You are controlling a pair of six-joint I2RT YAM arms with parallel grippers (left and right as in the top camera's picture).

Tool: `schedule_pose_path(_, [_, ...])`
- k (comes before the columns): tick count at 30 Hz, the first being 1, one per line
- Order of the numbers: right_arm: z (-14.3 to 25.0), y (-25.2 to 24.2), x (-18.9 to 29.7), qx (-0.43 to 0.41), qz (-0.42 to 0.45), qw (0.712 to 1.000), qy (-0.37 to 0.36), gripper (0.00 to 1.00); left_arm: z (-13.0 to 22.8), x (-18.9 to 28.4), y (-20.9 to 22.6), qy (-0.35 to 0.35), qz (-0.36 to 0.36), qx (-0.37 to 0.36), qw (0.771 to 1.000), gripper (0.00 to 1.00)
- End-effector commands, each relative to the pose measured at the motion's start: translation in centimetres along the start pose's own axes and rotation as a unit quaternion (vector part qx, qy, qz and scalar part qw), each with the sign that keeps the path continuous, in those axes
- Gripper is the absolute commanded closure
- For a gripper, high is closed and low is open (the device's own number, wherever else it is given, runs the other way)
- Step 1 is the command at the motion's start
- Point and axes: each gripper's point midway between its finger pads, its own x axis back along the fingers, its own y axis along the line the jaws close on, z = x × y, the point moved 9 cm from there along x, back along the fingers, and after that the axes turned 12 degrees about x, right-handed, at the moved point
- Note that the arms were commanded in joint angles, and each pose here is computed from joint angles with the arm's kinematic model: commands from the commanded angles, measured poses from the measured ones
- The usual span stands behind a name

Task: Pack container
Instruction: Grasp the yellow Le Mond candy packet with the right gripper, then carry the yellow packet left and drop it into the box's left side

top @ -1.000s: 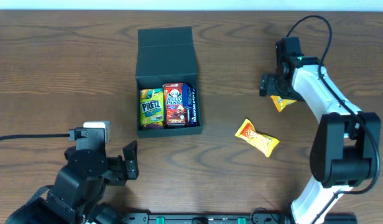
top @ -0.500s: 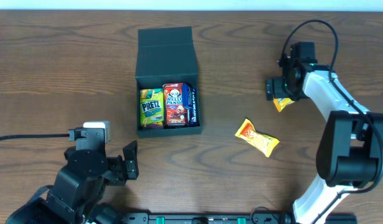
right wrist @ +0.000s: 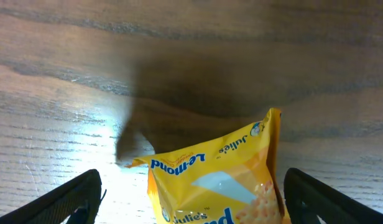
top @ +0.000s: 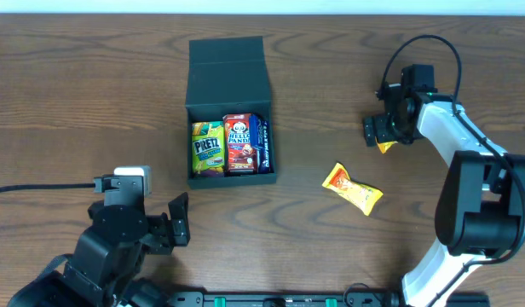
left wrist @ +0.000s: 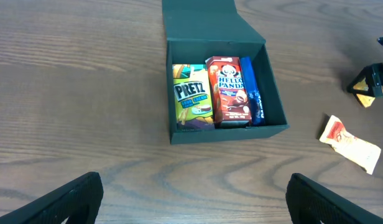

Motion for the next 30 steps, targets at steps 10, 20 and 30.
schedule_pose_path(10, [0.5,0.2,-1.4,0.009,-0.012,1.0,0.014,0.22,-0.1,0.2,0.0,-0.002,0.001,0.007,1.0,0.05])
schedule_pose_path(20, [0.3,0.2,-1.4,-0.01,-0.01,1.0,0.01,0.44,-0.1,0.2,0.0,-0.002,0.001,0.007,1.0,0.05])
schedule_pose_path(30, [-0.5,0.0,-0.9,-0.033,-0.006,0.999,-0.001,0.59,-0.1,0.2,0.0,-0.002,0.001,0.007,1.0,0.05])
